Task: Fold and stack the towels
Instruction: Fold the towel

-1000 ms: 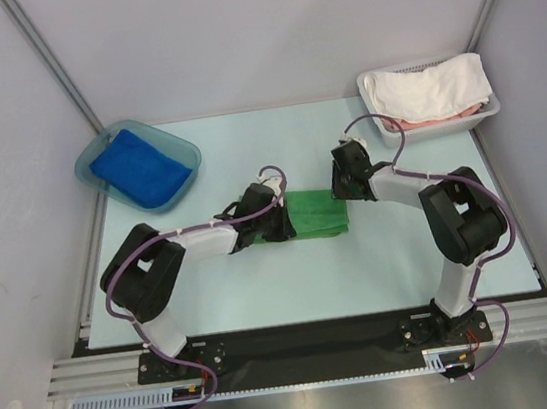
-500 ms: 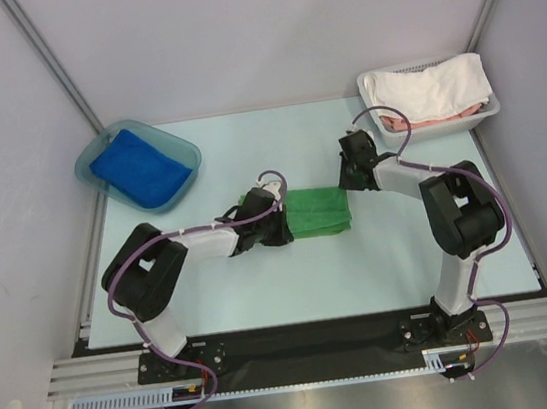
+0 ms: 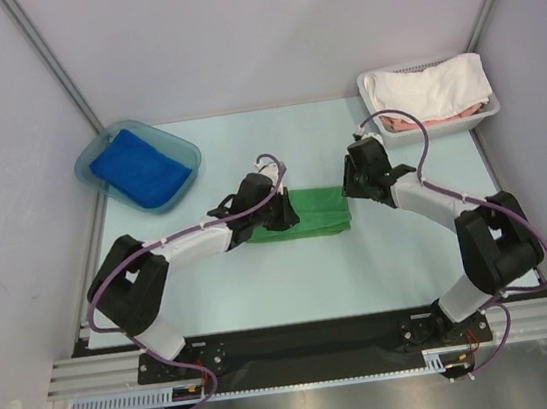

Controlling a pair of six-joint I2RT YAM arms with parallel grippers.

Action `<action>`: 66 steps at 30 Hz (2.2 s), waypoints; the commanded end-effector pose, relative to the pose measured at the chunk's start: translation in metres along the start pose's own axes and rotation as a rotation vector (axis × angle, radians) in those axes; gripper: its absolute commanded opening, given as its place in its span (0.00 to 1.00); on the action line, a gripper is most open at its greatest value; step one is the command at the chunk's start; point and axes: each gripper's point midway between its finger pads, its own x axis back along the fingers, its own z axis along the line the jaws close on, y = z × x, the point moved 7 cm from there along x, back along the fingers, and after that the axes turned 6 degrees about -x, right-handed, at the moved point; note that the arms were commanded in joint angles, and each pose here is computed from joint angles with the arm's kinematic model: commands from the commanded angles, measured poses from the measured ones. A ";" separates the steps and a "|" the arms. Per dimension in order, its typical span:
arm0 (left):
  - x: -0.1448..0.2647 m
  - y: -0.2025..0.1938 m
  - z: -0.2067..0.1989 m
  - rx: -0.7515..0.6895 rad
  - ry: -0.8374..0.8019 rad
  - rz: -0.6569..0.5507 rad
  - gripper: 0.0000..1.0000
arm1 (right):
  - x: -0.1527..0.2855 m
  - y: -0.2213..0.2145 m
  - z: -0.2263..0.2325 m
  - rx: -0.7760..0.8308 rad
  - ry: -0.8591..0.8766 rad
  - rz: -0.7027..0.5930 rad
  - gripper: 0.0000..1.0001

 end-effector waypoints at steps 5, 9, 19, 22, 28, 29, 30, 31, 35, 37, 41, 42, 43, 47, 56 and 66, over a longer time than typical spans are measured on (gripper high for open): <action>-0.029 0.033 -0.023 -0.024 0.011 -0.051 0.15 | 0.019 -0.011 0.037 0.044 0.096 -0.033 0.42; -0.047 0.016 -0.023 -0.030 0.024 0.002 0.15 | 0.003 -0.014 0.041 0.061 0.085 -0.003 0.43; -0.041 -0.030 -0.008 -0.033 0.081 0.085 0.13 | -0.036 -0.033 0.022 0.054 0.017 0.072 0.46; -0.038 -0.037 -0.005 -0.032 0.091 0.099 0.11 | -0.040 -0.032 0.015 0.044 -0.004 0.077 0.47; -0.024 -0.037 -0.011 -0.035 0.034 0.086 0.06 | -0.035 -0.021 0.009 0.040 -0.015 0.052 0.52; -0.020 -0.033 -0.014 -0.028 0.021 0.068 0.06 | -0.031 -0.022 0.010 0.042 -0.010 0.049 0.55; -0.015 -0.026 -0.018 -0.031 0.014 0.046 0.07 | -0.026 -0.019 0.013 0.045 -0.004 0.036 0.55; -0.007 -0.015 -0.023 -0.037 0.009 0.014 0.08 | -0.018 -0.015 0.015 0.046 0.000 0.023 0.55; 0.008 0.023 -0.026 -0.051 0.057 -0.054 0.16 | 0.009 -0.006 0.024 0.061 0.010 -0.041 0.56; 0.006 0.033 -0.020 -0.037 0.082 -0.058 0.16 | 0.018 -0.007 0.027 0.068 0.006 -0.060 0.56; -0.018 0.057 -0.004 -0.018 0.095 -0.049 0.17 | 0.029 -0.013 0.042 0.086 0.052 -0.072 0.53; -0.021 0.073 -0.011 -0.030 0.069 -0.074 0.17 | 0.027 -0.016 0.045 0.088 0.061 -0.071 0.52; -0.026 0.077 -0.011 -0.041 0.056 -0.077 0.17 | 0.027 -0.023 0.051 0.103 0.077 -0.057 0.52; -0.062 0.082 -0.010 -0.057 -0.017 -0.024 0.15 | 0.006 -0.045 0.051 0.119 0.057 -0.004 0.50; -0.103 0.064 0.000 -0.048 -0.052 0.031 0.17 | -0.008 -0.081 0.035 0.145 0.018 0.068 0.50; -0.107 0.063 0.020 0.004 0.043 0.046 0.18 | 0.015 -0.095 0.018 0.157 0.014 0.075 0.58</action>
